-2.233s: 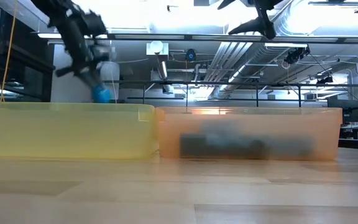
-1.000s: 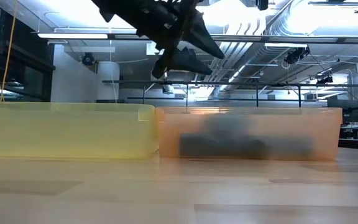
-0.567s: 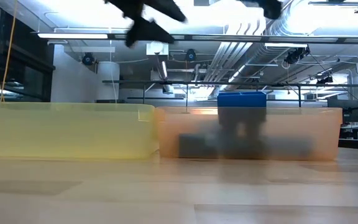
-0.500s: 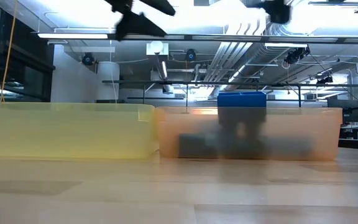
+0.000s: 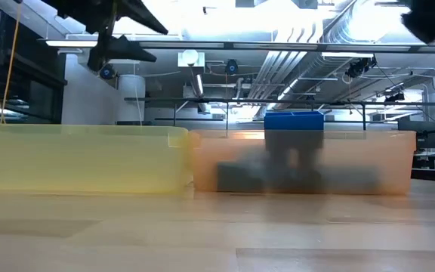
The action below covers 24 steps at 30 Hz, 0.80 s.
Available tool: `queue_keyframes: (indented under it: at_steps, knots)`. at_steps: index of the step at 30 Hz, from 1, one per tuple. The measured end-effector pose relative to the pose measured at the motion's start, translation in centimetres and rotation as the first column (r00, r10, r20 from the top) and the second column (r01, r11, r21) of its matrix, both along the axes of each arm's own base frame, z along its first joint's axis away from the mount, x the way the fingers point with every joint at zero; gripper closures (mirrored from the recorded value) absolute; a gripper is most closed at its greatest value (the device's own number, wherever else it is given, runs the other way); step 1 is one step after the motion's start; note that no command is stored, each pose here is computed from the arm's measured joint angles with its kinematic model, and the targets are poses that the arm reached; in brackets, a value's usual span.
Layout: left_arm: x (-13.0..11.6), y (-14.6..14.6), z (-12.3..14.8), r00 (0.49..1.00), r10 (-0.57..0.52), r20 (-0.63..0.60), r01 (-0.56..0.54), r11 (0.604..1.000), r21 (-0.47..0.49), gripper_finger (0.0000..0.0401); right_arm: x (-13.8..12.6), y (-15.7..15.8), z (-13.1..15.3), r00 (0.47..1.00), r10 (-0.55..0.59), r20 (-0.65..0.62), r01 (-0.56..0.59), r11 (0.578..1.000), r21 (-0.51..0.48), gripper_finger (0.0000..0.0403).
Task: Sort blocks by size
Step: Put the large blue game piece into the orange bin
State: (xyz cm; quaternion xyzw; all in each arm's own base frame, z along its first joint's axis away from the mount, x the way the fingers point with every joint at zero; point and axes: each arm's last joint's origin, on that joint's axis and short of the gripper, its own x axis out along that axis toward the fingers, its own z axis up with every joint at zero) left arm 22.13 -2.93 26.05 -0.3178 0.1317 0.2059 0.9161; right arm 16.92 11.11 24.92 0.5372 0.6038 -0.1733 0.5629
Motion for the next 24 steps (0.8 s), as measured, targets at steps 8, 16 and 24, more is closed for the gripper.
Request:
queue_keyframes:
  at_steps: [8,16,24]
  knots:
    - [0.3,0.4,0.6,0.999,-0.023,0.036,0.019,0.996,0.091,0.0164,-1.5,1.3,-5.6,0.936,-0.138,-0.325,0.167,0.984,0.062,0.0103]
    - [0.4,0.5,0.6,0.999,-0.047,0.026,0.044,0.995,0.087,0.0164,-2.4,1.6,-5.9,0.882,-0.164,-0.441,0.208,0.977,0.052,0.0103]
    - [0.4,0.5,0.6,0.999,-0.049,0.024,0.046,0.995,0.090,0.0164,-2.9,2.6,-5.8,0.864,-0.143,-0.483,0.209,0.974,0.085,0.0103]
